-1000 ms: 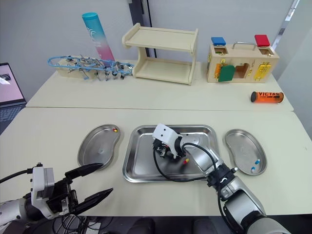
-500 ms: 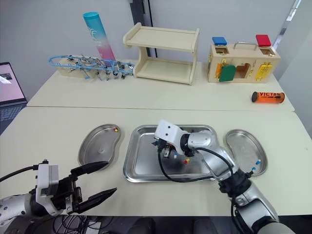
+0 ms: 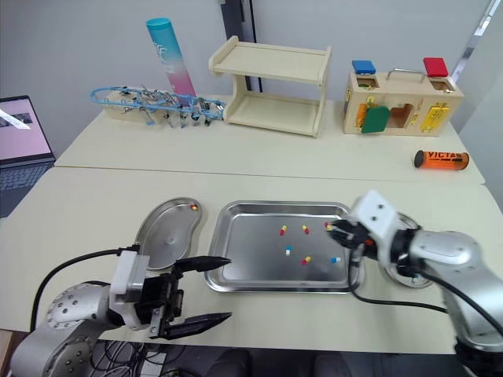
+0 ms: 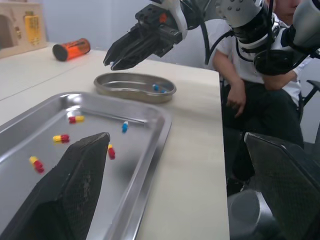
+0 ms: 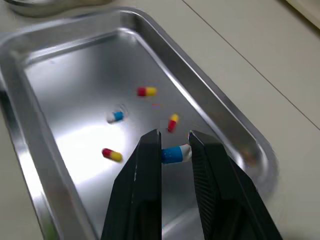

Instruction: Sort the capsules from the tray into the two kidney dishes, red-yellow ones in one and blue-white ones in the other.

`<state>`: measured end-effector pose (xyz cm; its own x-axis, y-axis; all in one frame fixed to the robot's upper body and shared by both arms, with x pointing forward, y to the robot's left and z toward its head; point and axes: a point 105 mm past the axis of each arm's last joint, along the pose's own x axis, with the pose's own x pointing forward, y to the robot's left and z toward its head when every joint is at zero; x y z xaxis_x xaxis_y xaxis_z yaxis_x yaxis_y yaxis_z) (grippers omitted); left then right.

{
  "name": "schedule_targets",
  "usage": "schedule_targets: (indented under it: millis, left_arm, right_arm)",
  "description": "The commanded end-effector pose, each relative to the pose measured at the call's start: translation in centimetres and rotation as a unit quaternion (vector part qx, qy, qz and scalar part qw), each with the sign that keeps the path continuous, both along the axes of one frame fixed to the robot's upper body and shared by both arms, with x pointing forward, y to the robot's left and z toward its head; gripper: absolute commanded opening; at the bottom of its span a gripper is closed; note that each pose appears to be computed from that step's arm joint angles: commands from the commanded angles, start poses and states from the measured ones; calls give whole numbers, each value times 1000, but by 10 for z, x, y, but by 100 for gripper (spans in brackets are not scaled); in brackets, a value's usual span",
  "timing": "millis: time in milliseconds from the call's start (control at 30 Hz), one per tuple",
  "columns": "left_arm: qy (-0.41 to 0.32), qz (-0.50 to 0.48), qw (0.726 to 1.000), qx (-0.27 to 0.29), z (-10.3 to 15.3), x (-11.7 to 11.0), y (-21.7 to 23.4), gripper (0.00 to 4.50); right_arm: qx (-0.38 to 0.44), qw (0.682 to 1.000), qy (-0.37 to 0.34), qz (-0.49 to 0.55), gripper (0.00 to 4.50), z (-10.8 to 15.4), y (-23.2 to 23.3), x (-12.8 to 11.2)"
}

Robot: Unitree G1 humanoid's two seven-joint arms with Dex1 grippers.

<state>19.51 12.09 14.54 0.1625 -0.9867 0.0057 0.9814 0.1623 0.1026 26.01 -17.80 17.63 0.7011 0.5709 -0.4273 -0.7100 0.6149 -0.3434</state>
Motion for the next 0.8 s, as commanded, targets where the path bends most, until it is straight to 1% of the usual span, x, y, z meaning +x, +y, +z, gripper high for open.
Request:
schedule_targets:
  millis: [33,133,233,300,433,467,500,567,733,800]
  left_arm:
    - [-24,-10,1000,-11,6,3,-7,450]
    - [-26,-17,999,-15,6,5,-12,450]
    - [-26,-20,999,-19,6,5,-16,450]
    - [-25,-19,999,-22,6,6,-16,450]
    - [-25,-17,999,-24,7,5,-18,450]
    - [-25,-16,999,-25,7,5,-18,450]
    - [-25,-15,999,-26,7,5,-19,450]
    - [-24,-12,999,-27,8,5,-18,450]
    - [-17,-1,999,-31,8,8,-17,450]
    - [-16,2,999,-32,8,9,-17,450]
  right_arm:
    - [-34,998,-24,-46,56,10,-31,-2]
    - [-58,994,-19,-94,56,5,-59,1]
    - [-78,987,10,-141,56,-18,-87,5]
    - [-84,984,16,-156,56,-27,-95,10]
    - [-90,981,16,-170,56,-31,-100,17]
    - [-89,981,20,-169,128,-32,-99,18]
    - [-88,982,23,-168,150,-32,-99,18]
    - [-88,981,19,-169,211,-30,-100,19]
    - [-86,982,7,-166,371,-16,-102,19]
    - [-83,984,4,-155,444,-13,-101,16]
